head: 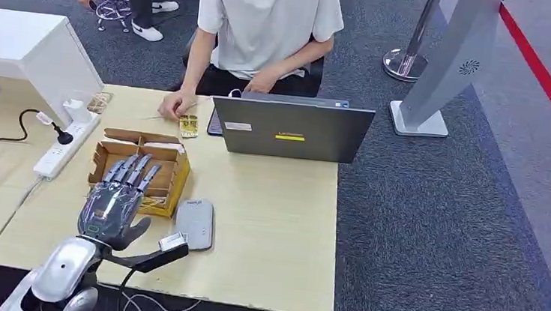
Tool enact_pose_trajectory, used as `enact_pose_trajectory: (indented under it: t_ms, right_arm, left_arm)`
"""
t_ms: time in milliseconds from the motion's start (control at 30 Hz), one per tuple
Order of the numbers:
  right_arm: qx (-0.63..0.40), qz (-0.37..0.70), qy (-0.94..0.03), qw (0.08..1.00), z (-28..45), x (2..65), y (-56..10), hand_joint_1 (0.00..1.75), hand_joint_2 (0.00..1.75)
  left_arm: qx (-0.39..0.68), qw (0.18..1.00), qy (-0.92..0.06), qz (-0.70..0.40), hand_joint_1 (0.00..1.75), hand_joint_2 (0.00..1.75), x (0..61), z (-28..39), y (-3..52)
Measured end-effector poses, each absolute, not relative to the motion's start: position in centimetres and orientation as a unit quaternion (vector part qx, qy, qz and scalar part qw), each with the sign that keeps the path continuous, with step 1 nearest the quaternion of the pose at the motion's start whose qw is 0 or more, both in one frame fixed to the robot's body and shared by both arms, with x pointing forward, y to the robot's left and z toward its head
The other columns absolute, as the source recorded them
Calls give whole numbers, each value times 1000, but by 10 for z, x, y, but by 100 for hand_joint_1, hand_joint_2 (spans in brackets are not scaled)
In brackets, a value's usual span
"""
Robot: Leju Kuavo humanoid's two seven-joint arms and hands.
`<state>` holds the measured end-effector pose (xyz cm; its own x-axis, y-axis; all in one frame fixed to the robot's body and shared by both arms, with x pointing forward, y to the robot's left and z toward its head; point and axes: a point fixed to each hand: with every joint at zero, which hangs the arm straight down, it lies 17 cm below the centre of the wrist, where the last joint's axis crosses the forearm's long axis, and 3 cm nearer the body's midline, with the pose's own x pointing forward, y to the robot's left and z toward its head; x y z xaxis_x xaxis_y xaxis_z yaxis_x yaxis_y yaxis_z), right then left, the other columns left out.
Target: Pass the card to the sensor for recognition and then transmit it.
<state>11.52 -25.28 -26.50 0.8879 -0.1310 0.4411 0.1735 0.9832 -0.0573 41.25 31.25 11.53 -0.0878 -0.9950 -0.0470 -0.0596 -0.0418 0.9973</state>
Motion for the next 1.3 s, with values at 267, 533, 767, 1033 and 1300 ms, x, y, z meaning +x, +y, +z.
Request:
enact_pose_trajectory:
  t_ms: [267, 533, 767, 1033, 1300]
  right_arm:
    - [-46, -80, -221, 971, -265, 114, -252, 0, 175]
    - [-46, -81, -222, 971, -265, 116, -253, 0, 175]
    - [-50, -90, -222, 970, -265, 116, -257, 0, 175]
    - [-52, -91, -219, 970, -266, 115, -261, 0, 175]
    - [-52, -86, -215, 971, -267, 115, -262, 0, 175]
  left_arm:
    - [501, 465, -509, -523, 0, 175, 414, 103, 320]
    - [502, 478, -492, -527, 0, 175, 419, 91, 324]
    - [500, 488, -481, -529, 0, 175, 419, 80, 328]
    - [504, 498, -469, -527, 0, 175, 419, 72, 337]
    - [513, 500, -462, -523, 0, 175, 430, 75, 344]
